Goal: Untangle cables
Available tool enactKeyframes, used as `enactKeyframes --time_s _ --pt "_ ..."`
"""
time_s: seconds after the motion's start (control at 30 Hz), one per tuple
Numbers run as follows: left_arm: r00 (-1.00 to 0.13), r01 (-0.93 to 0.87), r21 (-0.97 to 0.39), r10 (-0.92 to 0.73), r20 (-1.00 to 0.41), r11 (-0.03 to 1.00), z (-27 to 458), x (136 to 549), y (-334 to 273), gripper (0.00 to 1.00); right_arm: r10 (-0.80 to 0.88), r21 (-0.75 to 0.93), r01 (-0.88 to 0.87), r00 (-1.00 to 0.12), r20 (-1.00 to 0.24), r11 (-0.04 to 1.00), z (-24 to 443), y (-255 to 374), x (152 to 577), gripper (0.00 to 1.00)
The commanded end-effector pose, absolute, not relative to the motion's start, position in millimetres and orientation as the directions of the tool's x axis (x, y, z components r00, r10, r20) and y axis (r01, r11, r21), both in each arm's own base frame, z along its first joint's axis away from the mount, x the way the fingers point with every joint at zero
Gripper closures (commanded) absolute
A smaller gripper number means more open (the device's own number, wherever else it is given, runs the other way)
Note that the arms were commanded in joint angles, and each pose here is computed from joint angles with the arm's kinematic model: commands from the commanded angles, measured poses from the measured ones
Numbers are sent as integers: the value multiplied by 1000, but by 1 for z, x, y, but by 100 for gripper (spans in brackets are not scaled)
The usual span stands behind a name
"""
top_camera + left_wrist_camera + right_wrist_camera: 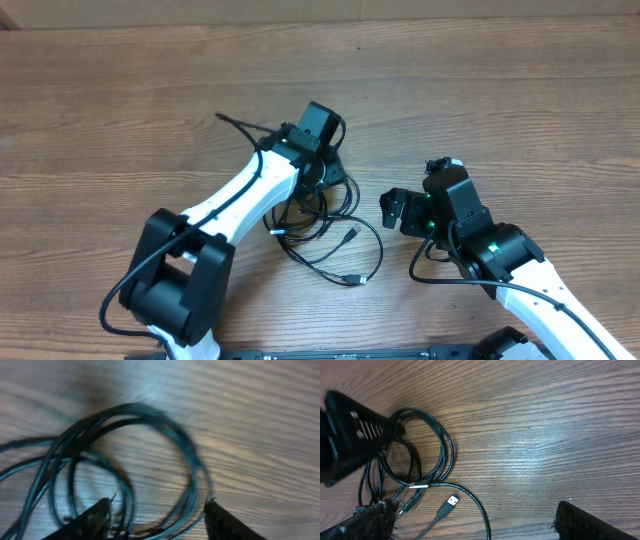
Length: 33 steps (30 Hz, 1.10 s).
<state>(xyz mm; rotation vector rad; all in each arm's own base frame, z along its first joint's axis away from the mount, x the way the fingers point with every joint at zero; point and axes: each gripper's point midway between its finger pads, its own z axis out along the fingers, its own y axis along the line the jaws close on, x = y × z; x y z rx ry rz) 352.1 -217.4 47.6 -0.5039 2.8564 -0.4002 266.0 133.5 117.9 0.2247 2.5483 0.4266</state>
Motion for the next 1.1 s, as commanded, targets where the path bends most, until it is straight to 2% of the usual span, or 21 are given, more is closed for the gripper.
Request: enactKeyframes --time_s 0.0,0.3,0.4,0.53,0.77,0.97,1.07 --pt "-885 -414 -257 -452 -110 873 35 345 -208 41 254 356 66 -819 -514 932 131 134 273 0" --pt "-887 -446 -213 -461 -26 869 31 325 -204 37 254 356 65 -819 -515 932 131 134 273 0" --pt "-887 -446 -216 -461 -24 869 31 325 -204 33 255 357 65 -818 -515 932 131 134 273 0" --pt "-887 -445 -219 -461 -28 868 32 328 -201 33 255 357 65 -818 -516 932 131 134 273 0" --pt "-907 -402 -248 -421 -28 882 44 338 -195 10 254 357 66 -819 -514 932 131 134 273 0" --pt "-905 -412 -228 -425 -8 882 61 331 -189 10 251 348 71 -827 -504 935 125 135 274 0" --pt "-905 -418 -262 -422 44 870 65 324 -197 11 247 342 75 -833 -495 937 122 135 274 0"
